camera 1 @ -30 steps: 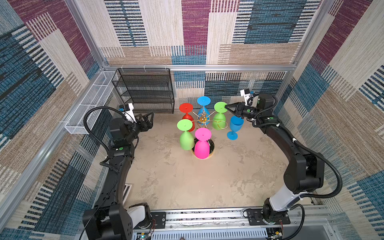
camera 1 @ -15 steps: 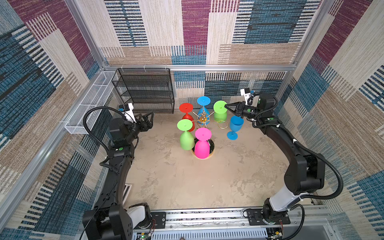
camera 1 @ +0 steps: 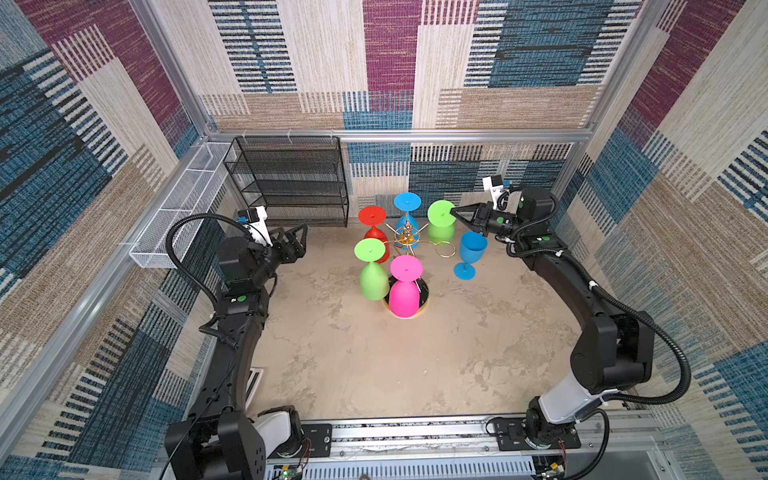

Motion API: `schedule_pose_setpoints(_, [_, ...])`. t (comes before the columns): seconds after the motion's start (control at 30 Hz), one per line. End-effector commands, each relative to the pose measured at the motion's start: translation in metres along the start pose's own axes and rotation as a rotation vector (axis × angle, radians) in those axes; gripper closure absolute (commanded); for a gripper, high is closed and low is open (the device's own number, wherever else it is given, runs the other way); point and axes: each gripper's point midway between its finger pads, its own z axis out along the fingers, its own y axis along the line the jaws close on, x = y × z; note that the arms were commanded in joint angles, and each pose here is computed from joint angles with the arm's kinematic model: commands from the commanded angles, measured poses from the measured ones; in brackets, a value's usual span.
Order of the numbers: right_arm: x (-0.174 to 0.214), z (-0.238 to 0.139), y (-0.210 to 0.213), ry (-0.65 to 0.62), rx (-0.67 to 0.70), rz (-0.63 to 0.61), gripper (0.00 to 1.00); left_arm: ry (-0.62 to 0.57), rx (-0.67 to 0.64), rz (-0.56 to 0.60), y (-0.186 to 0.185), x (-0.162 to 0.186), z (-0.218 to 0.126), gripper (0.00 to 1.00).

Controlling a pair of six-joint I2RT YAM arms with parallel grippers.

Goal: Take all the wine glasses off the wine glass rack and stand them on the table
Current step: 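Reach the right gripper to the green glass stem and close on it, then lift the green glass off the rack with the right gripper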

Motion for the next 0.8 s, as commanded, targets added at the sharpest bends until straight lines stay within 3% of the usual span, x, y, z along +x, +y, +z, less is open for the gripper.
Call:
schedule_pose_setpoints(0.0, [-0.002, 0.001, 0.014, -0.006, -0.039, -0.033, 1.0, -0.032, 0.026, 0.005, -0.006, -0.009, -0.002, 0.18])
schedule_pose_setpoints(0.77, [0.021, 0.005, 0.024, 0.034, -0.037, -0.032, 1.0, -0.039, 0.029, 0.004, -0.008, -0.01, -0.003, 0.18])
